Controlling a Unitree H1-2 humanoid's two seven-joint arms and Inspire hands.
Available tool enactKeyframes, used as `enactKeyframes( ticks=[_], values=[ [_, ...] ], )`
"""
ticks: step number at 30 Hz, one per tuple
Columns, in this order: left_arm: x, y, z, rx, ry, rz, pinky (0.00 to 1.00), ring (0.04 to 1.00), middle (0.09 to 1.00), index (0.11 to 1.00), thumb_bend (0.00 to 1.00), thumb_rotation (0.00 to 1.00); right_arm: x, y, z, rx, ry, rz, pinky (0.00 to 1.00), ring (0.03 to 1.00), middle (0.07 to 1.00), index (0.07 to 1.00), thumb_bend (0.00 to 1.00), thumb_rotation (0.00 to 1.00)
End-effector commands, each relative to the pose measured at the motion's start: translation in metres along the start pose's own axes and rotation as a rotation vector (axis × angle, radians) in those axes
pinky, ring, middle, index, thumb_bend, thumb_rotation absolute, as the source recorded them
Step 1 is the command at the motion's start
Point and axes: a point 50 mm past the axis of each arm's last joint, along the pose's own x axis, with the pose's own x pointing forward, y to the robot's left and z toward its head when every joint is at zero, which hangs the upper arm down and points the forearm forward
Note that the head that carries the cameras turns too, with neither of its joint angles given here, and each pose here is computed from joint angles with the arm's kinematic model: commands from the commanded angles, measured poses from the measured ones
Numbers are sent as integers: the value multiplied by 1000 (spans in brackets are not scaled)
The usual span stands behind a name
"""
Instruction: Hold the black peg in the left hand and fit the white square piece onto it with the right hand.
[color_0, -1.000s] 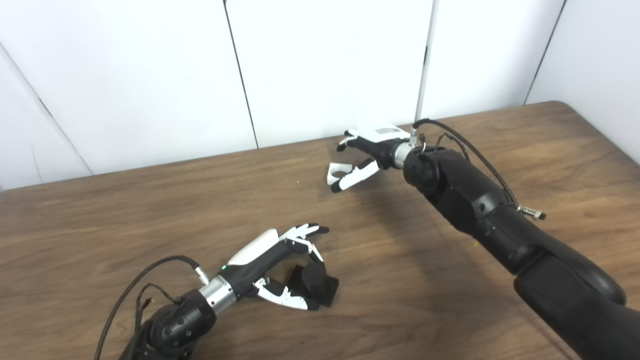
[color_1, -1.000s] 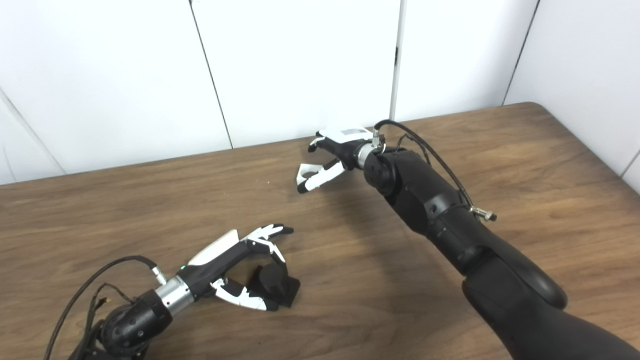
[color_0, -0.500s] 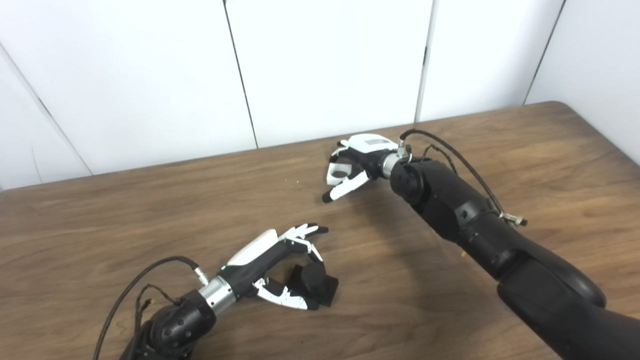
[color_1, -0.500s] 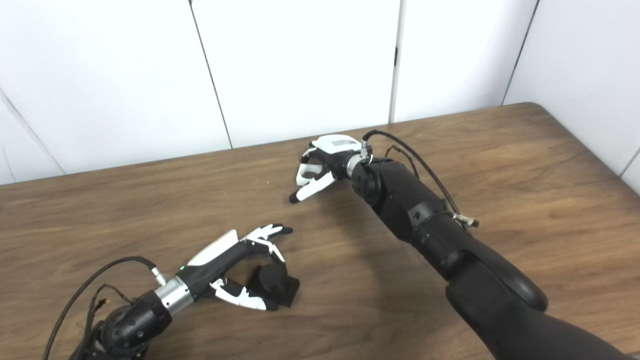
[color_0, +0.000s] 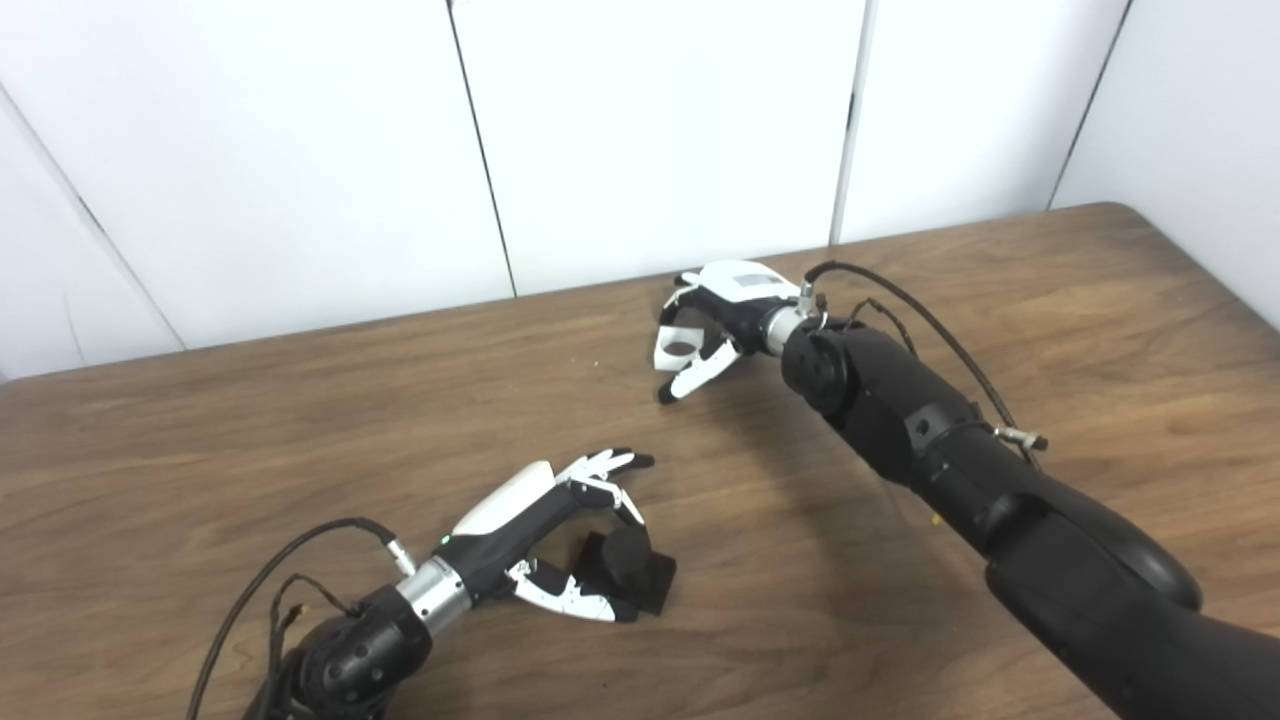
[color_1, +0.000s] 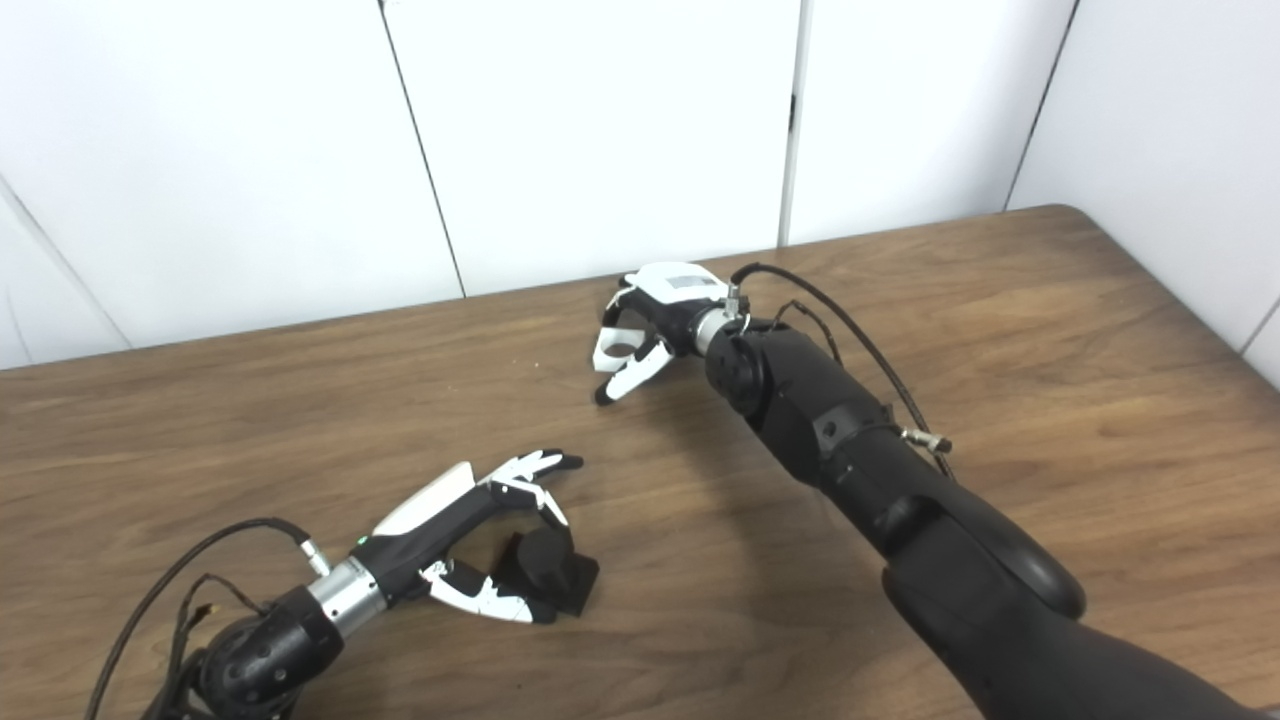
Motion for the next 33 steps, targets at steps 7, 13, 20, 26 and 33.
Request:
enactKeyframes(
  ticks=[7,13,20,26,33],
  values=[
    [-16,-5,-8,20,63,-42,1000,1000,956,491,519,75,2,-12,-12,-43,24,-14,958,960,943,736,705,411],
    [-20,-3,-10,19,66,-42,1000,1000,958,491,518,75,0,-14,-20,-61,41,-10,956,958,941,745,696,428],
    [-21,-1,-11,17,67,-46,1000,1000,957,491,518,75,-4,-17,-32,-51,63,-16,950,957,933,743,686,432],
    [-22,-2,-11,14,63,-54,1000,1000,956,491,517,76,-7,-18,-41,-55,85,-15,945,954,928,739,665,462],
    [-22,-1,-10,17,66,-56,1000,1000,956,491,518,75,-8,-18,-46,-59,91,-18,940,953,927,736,663,449]
  ],
)
